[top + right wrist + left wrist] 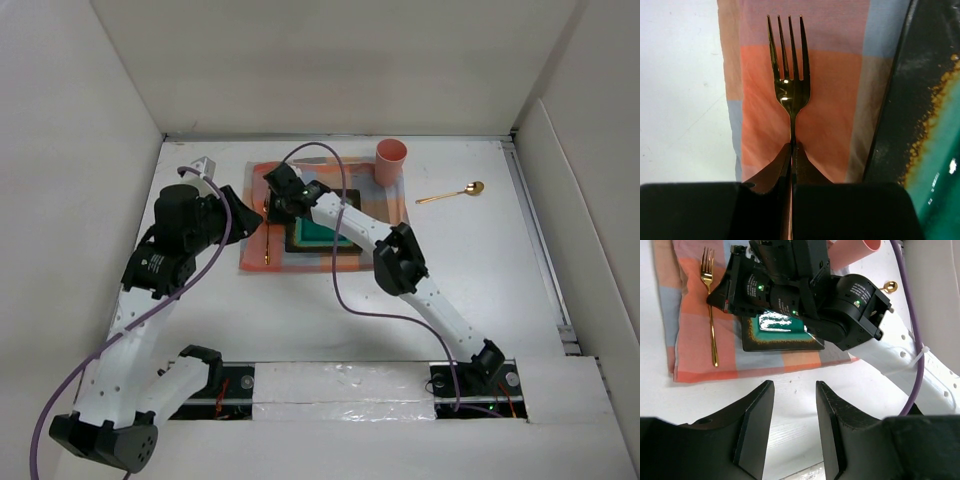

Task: Set the dinner table for one person

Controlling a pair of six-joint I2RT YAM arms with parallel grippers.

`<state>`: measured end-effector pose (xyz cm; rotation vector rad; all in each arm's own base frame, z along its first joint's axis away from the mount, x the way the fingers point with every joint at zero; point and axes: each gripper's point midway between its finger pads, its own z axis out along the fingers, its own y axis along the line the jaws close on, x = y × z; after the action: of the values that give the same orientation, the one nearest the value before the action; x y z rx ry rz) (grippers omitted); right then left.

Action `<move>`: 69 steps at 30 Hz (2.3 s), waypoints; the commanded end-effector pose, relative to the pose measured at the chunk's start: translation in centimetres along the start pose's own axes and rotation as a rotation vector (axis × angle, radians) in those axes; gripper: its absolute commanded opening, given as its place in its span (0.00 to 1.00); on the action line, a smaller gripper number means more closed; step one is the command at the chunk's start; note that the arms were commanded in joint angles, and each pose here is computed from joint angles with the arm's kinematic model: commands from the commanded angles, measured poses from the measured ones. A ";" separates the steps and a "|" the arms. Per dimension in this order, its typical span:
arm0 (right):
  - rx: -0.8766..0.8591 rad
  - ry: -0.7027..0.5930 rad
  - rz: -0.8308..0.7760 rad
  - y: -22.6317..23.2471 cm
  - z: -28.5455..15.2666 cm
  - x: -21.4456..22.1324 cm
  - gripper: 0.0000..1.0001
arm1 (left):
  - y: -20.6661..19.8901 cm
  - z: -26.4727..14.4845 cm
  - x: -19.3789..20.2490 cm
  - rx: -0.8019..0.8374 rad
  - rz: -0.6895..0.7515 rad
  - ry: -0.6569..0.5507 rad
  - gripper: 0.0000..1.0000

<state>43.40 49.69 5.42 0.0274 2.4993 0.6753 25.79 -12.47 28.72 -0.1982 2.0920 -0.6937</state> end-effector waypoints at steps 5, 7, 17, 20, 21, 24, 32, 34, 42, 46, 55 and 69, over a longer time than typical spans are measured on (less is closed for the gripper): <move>-0.089 -0.044 0.029 2.2 0.3 -1.6 0.00 | -0.3 0.2 -0.6 0.023 0.029 -0.043 0.36; -0.110 -0.057 0.033 2.7 -0.1 -2.0 0.10 | -0.2 0.3 -0.4 0.022 0.027 -0.040 0.36; -0.275 -0.145 0.035 7.2 -7.5 -7.2 0.39 | 0.6 0.1 -0.6 -0.016 0.030 -0.058 0.36; -0.314 -0.192 0.042 7.5 -11.3 -10.2 0.42 | 0.3 -0.1 -1.0 -0.017 0.028 -0.062 0.36; -0.327 -0.199 0.044 7.5 -12.2 -10.8 0.42 | 0.1 -0.2 -1.2 -0.013 0.027 -0.065 0.36; -0.317 -0.258 0.046 5.7 -16.4 -13.7 0.31 | -0.1 -0.1 -1.3 -0.005 0.030 -0.059 0.36; 0.013 -0.498 0.194 -16.3 -27.2 -19.3 0.00 | 0.9 0.5 1.5 0.008 0.036 0.005 0.05; 0.124 -0.537 0.266 -23.7 -29.0 -20.4 0.00 | 1.4 0.8 2.4 0.002 0.032 0.027 0.00; 0.528 -0.473 0.453 -41.3 -29.6 -19.5 0.00 | 1.9 2.3 2.8 0.000 0.039 0.039 0.00; 0.613 -0.418 0.489 -45.2 -27.0 -20.3 0.14 | 1.5 3.0 2.3 0.014 0.026 0.031 0.05; 0.728 -0.352 0.580 -48.5 -22.9 -19.8 0.44 | 2.2 4.4 2.3 -0.014 0.027 0.041 0.22; 0.774 -0.269 0.637 -49.4 -18.7 -17.9 0.38 | 2.7 6.6 2.2 -0.027 0.044 0.070 0.23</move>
<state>54.16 -5.06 3.76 1.1313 2.3431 -0.0775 29.03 -13.29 21.22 -0.1894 2.2314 -0.6426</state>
